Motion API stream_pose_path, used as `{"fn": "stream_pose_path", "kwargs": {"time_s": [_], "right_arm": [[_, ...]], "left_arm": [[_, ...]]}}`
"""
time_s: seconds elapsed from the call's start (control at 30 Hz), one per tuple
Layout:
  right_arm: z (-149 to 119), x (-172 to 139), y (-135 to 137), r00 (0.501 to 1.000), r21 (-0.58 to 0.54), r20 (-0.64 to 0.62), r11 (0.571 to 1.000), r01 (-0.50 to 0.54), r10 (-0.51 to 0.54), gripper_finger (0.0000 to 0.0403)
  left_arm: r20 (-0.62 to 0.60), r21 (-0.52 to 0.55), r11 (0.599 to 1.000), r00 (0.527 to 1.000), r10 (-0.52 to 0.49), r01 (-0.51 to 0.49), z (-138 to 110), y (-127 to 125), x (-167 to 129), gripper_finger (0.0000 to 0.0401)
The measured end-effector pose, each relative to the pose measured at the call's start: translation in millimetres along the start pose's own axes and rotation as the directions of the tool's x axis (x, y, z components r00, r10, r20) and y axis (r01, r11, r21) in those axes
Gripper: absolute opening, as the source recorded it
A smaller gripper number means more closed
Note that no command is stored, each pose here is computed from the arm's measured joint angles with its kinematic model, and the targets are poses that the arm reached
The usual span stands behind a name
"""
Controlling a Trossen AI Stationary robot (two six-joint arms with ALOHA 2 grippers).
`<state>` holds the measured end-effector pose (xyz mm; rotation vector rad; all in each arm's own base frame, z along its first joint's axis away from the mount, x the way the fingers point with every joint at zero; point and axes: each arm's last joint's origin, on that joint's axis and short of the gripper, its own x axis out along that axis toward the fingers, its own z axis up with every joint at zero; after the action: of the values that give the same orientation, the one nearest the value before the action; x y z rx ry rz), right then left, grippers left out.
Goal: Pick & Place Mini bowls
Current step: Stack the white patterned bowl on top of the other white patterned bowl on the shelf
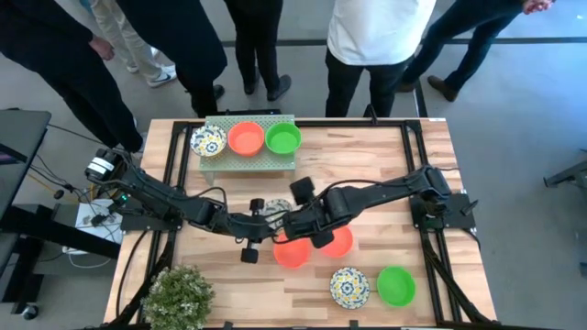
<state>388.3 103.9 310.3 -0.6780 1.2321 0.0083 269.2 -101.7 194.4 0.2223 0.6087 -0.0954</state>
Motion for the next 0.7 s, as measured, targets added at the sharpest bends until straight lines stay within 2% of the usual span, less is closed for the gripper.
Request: {"fn": "stream_pose_path", "kwargs": {"time_s": [0.17,0.33,0.43,0.53,0.63,0.7], "right_arm": [[-18.1,-29.1,0.0,0.987,0.103,-0.154,0.995,-0.019,0.035,0.0208],[-36.2,-73.0,-13.4,1.000,0.183,-0.026,0.983,-0.012,0.017,0.0205],[-55.0,-101.6,-22.8,0.999,0.299,0.047,0.954,0.006,-0.021,0.0206],[-80.6,-125.0,-29.9,0.994,0.369,0.098,0.929,0.009,-0.048,0.0208],[-104.8,-132.3,-29.8,0.986,0.443,0.137,0.896,0.026,-0.096,0.0206],[-118.8,-126.1,-24.5,0.980,0.464,0.166,0.886,0.023,-0.112,0.0205]], "left_arm": [[0.001,0.024,0.997,0.998,0.067,-0.067,7.3,-6.6,-4.4,0.0024],[-0.067,0.077,0.989,0.989,0.134,-0.129,30.4,-8.4,-15.6,0.0021],[-0.098,0.100,0.981,0.980,0.174,-0.165,49.1,-3.9,-28.2,0.0020],[-0.125,0.120,0.971,0.968,0.219,-0.205,63.3,4.0,-45.0,0.0024],[-0.130,0.106,0.963,0.956,0.262,-0.250,72.1,14.0,-64.9,0.0025],[-0.136,0.083,0.956,0.948,0.289,-0.280,72.4,22.0,-80.0,0.0023]]}}
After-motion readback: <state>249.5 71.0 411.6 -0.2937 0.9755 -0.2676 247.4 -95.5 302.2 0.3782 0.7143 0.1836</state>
